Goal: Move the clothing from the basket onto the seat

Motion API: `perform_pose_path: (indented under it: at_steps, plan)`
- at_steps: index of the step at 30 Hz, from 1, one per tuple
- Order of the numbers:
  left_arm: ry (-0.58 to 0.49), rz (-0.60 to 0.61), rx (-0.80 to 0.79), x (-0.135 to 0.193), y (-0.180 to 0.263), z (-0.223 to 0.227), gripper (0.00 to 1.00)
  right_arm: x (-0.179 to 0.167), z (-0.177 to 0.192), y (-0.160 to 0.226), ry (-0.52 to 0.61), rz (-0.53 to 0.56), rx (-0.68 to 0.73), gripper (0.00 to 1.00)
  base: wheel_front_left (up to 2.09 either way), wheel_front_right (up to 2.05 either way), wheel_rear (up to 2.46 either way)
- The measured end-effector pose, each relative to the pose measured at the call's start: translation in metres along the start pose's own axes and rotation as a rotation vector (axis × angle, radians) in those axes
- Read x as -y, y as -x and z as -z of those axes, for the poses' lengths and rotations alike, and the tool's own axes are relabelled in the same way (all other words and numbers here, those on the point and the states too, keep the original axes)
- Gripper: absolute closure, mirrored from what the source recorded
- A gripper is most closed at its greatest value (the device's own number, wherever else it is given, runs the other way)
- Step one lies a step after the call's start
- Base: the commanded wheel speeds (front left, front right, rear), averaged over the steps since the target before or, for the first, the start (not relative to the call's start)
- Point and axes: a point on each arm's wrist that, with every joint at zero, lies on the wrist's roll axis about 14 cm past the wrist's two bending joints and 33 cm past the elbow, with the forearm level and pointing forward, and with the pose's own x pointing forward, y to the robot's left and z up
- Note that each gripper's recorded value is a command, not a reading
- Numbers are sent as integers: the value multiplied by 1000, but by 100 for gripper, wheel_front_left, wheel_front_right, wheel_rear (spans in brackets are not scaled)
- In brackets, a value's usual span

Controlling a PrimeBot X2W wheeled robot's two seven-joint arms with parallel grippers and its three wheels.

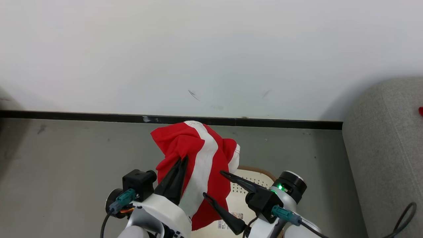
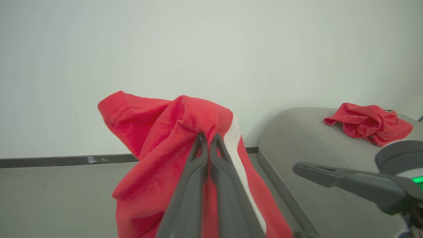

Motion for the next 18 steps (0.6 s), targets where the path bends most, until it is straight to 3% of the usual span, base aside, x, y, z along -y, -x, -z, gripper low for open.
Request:
perform_pose_path:
  at_steps: [15,16,18]
  plan:
    - [24,103,37,43,20,-27,100,-15,-4,-6,14,-48,3,0,0,0,0]
    - [29,106,37,45,21,-28,100,-16,-4,-6,14,-50,3,5,0,0,0]
    - [34,119,32,49,23,-28,100,-17,-4,-7,11,-53,3,53,0,0,0]
